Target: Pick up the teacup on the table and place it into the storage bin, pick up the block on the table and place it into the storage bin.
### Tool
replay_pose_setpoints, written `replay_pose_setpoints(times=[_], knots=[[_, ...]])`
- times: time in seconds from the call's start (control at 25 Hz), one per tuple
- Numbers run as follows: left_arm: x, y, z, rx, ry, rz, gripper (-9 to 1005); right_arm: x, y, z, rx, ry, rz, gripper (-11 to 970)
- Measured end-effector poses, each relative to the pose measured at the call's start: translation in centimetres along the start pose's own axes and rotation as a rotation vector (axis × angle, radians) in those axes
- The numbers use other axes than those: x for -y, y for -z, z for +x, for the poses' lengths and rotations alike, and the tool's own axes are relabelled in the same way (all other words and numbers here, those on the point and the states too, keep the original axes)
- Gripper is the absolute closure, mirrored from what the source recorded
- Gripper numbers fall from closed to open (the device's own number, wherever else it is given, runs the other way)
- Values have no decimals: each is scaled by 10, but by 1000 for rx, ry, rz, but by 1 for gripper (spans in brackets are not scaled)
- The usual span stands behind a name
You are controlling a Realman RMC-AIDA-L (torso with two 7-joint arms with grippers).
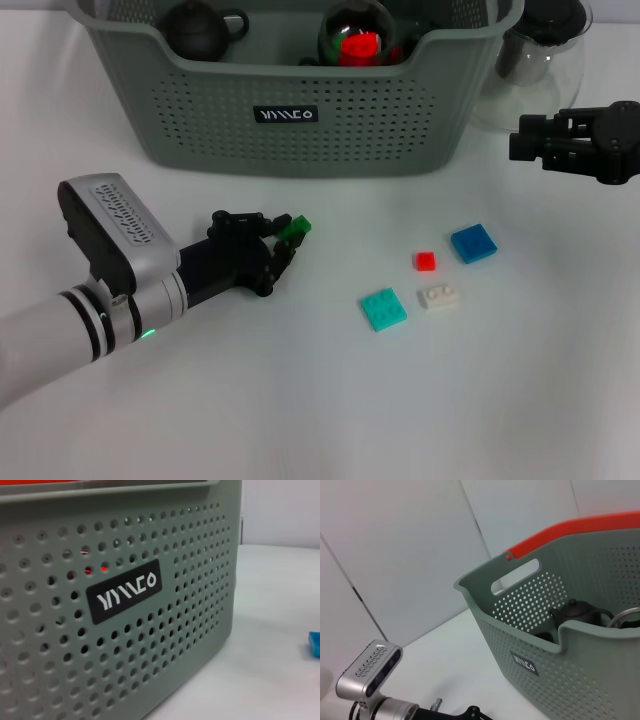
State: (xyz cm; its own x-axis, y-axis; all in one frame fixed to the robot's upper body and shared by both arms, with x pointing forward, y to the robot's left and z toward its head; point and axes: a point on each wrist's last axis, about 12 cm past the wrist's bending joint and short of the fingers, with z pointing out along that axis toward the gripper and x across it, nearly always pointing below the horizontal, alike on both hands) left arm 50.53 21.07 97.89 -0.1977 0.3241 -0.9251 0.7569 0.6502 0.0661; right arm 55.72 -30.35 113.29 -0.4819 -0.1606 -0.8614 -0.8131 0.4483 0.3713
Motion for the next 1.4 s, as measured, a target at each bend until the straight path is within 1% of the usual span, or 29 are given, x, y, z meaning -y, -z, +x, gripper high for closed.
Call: replay_pose_setpoints(times=[0.12,0.28,0.36,0.44,0.48,0.6,0.64,0.68,0.72,0.8,0.84,0.88,0.92,1.04,1.08,1.16,1.2,1.28,1.4], knots=[[1,2,-1,23,6,4,748,0,0,0,0,1,-1,546],[-2,14,-5,101,40,14,811,0,0,0,1,1,-3,546],[-8,26,-10,158,99,29,805,0,0,0,2,1,-4,546],[-16,42,-17,218,161,68,800,0,1,0,2,0,-4,547],[-22,54,-23,250,200,100,797,0,1,0,2,-1,-3,547],[-35,86,-43,345,273,211,789,0,1,-1,2,0,-3,547],[-39,99,-54,389,298,259,786,0,1,-1,3,0,-3,547],[-43,107,-62,418,306,287,783,0,1,-1,2,0,-4,547],[-50,115,-74,452,319,319,780,-1,0,0,2,1,-5,546],[-65,124,-103,495,328,381,775,-1,-1,0,2,5,-7,546],[-72,123,-117,491,332,401,772,-1,-1,0,2,5,-7,546],[-79,120,-132,487,332,419,769,-1,-2,0,3,6,-7,546],[-87,112,-152,470,334,434,767,-1,-2,1,2,6,-8,546],[-104,85,-195,415,348,432,758,-2,-3,1,0,6,-10,546],[-109,68,-213,376,357,417,755,-2,-3,1,-1,7,-9,546],[-113,38,-240,308,352,380,750,-2,-4,1,-1,7,-11,546],[-113,24,-250,275,345,354,747,-2,-4,1,-1,8,-11,546],[-113,-5,-265,195,323,267,741,-2,-5,0,-1,9,-12,546],[-106,-45,-268,52,277,143,733,-2,-5,-1,-2,10,-12,547]])
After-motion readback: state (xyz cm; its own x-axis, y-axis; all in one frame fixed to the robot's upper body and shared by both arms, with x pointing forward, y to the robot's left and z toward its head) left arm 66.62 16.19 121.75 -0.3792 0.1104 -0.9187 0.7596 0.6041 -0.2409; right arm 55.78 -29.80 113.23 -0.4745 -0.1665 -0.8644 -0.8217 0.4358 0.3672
